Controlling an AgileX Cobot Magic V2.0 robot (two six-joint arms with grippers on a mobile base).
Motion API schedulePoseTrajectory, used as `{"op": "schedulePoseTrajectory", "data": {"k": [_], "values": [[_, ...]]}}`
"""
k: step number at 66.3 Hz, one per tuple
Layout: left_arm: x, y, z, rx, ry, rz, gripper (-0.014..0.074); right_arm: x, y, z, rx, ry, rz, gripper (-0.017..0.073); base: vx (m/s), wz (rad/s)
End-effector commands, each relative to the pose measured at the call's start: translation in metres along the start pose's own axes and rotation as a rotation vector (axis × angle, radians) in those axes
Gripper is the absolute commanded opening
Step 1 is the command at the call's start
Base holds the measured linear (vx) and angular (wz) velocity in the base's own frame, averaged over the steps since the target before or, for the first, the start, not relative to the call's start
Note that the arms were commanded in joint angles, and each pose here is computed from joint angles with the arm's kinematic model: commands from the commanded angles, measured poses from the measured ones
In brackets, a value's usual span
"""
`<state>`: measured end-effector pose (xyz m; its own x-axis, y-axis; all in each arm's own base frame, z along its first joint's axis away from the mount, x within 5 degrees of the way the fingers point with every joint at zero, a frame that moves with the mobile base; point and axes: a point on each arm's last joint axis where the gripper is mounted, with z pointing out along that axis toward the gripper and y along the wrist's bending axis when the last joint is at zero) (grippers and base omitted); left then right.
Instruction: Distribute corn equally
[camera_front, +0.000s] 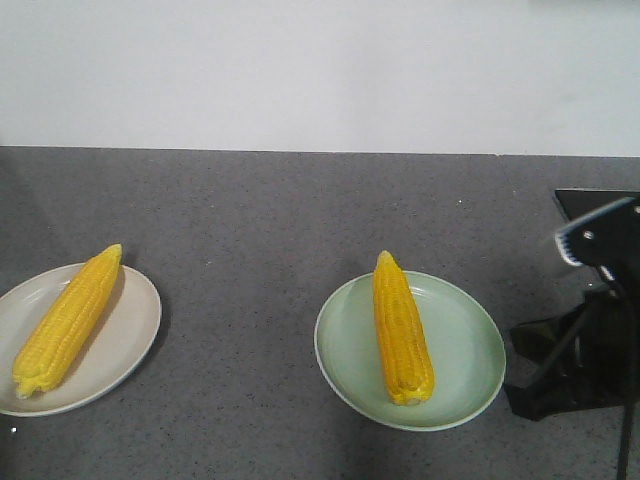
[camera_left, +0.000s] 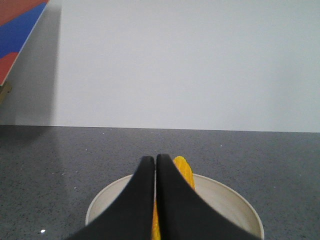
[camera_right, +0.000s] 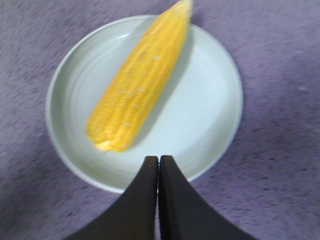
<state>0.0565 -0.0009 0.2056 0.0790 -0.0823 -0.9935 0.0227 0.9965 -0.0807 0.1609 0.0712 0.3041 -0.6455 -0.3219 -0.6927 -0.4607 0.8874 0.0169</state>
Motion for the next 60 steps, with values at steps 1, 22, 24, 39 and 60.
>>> {"op": "schedulePoseTrajectory", "data": {"k": [1,22,24,39,60], "values": [[-0.003,0.0,-0.001,0.007,-0.077,-0.01,-0.0008,0.003,-0.01,-0.011,0.08,-0.219,0.012,-0.001,0.0,0.0],[-0.003,0.0,-0.001,0.007,-0.077,-0.01,-0.0006,0.08,-0.026,-0.03,0.349,-0.619,0.09,-0.001,0.0,0.0],[-0.003,0.0,-0.001,0.007,-0.077,-0.01,-0.0006,0.085,-0.027,-0.031,0.373,-0.646,0.097,-0.001,0.0,0.0],[-0.003,0.0,-0.001,0.007,-0.077,-0.01,-0.0006,0.132,-0.024,-0.026,0.504,-0.791,0.121,-0.001,0.0,0.0],[-0.003,0.0,-0.001,0.007,-0.077,-0.01,-0.0006,0.162,-0.019,-0.012,0.522,-0.821,0.127,-0.001,0.0,0.0]]}}
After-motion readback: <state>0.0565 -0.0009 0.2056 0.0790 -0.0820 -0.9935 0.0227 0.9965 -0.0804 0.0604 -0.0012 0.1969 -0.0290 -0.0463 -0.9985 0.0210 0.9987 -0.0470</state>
